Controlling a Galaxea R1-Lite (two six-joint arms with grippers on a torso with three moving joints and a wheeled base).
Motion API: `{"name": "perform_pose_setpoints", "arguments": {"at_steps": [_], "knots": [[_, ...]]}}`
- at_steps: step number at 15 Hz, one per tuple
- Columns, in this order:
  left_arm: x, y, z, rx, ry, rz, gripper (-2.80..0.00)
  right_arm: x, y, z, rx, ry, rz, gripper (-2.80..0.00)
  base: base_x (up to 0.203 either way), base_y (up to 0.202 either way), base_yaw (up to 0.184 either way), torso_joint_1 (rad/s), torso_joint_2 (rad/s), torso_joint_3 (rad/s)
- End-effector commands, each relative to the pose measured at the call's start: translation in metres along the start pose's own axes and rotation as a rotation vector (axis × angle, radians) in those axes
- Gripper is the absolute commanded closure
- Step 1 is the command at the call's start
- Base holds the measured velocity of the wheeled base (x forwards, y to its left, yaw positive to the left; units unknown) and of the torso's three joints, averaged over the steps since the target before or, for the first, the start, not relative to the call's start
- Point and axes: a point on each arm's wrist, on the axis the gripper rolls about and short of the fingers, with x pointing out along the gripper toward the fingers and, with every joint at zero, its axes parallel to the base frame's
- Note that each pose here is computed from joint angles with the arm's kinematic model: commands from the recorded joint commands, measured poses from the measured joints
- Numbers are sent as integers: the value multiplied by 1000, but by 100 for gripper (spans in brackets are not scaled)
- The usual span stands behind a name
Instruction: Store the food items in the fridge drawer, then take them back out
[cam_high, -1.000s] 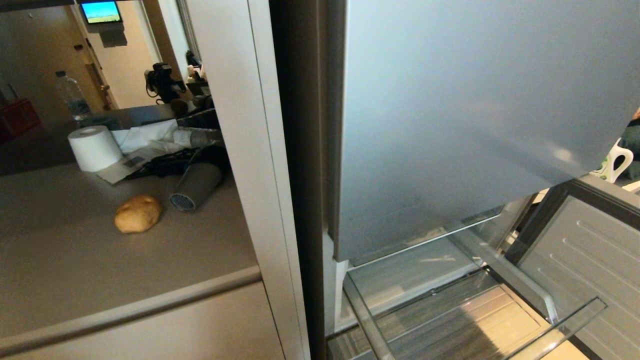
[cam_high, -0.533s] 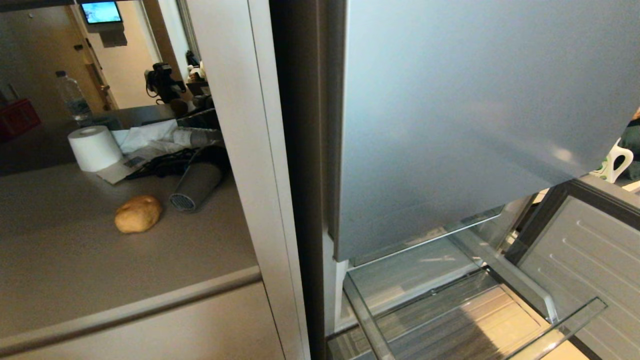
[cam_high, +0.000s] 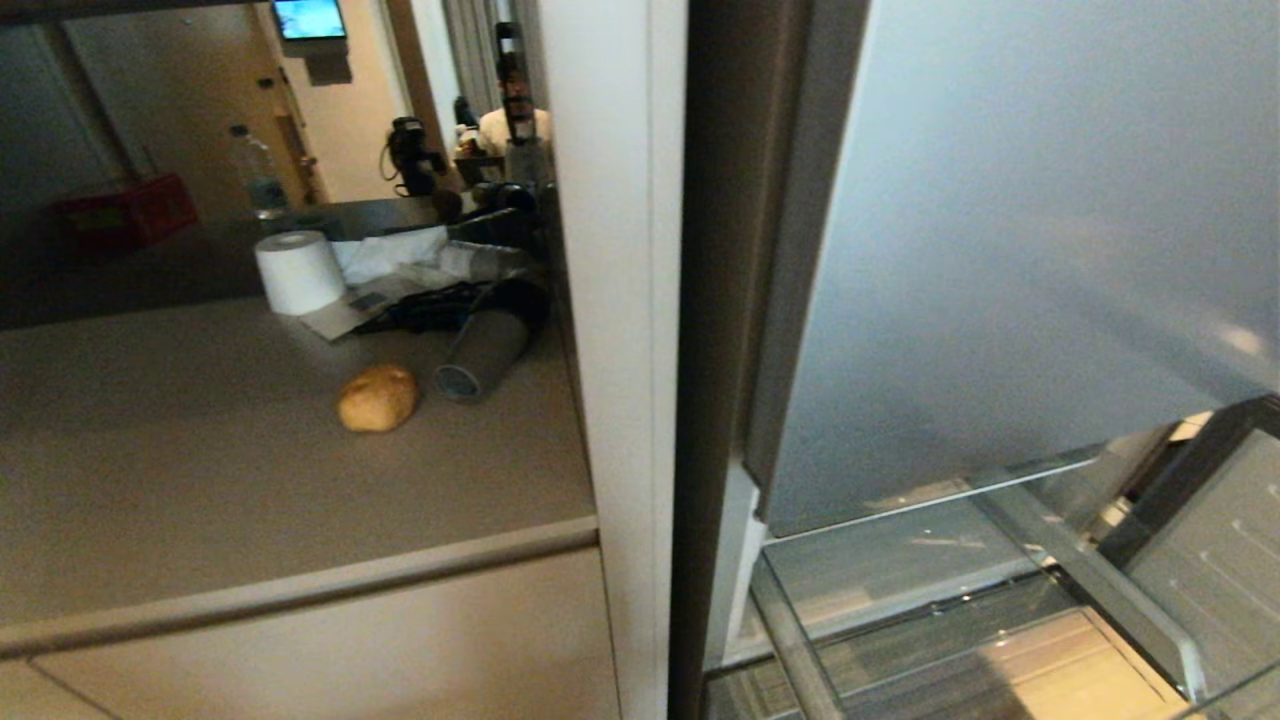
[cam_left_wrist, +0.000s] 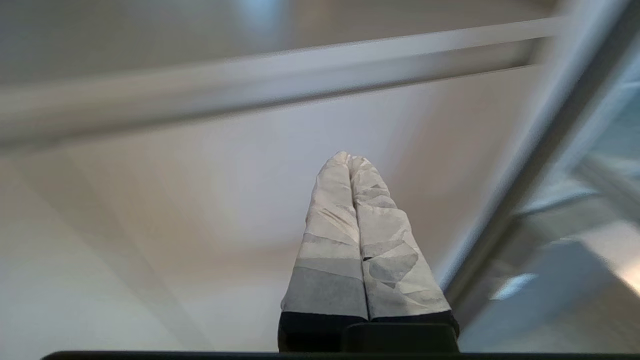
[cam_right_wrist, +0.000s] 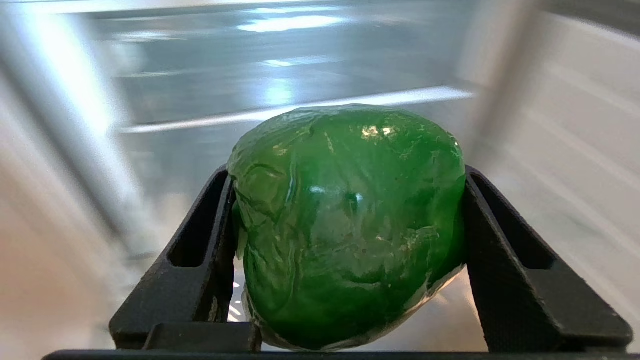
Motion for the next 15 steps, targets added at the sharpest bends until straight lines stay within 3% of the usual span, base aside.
{"name": "perform_pose_setpoints", "arguments": {"at_steps": [1,6,15], "knots": [[0,0,0,0,1,0,0,2,0,-9,1,32,-1,0,-3,-9,215,5,0,0],[0,0,0,0,1,2,0,2,0,-9,1,30,-1,0,1,-7,154,4,5,2],[0,0,0,-2,1,0,0,2,0,-9,1,32,-1,0,0,0,0,0,0,0]]}}
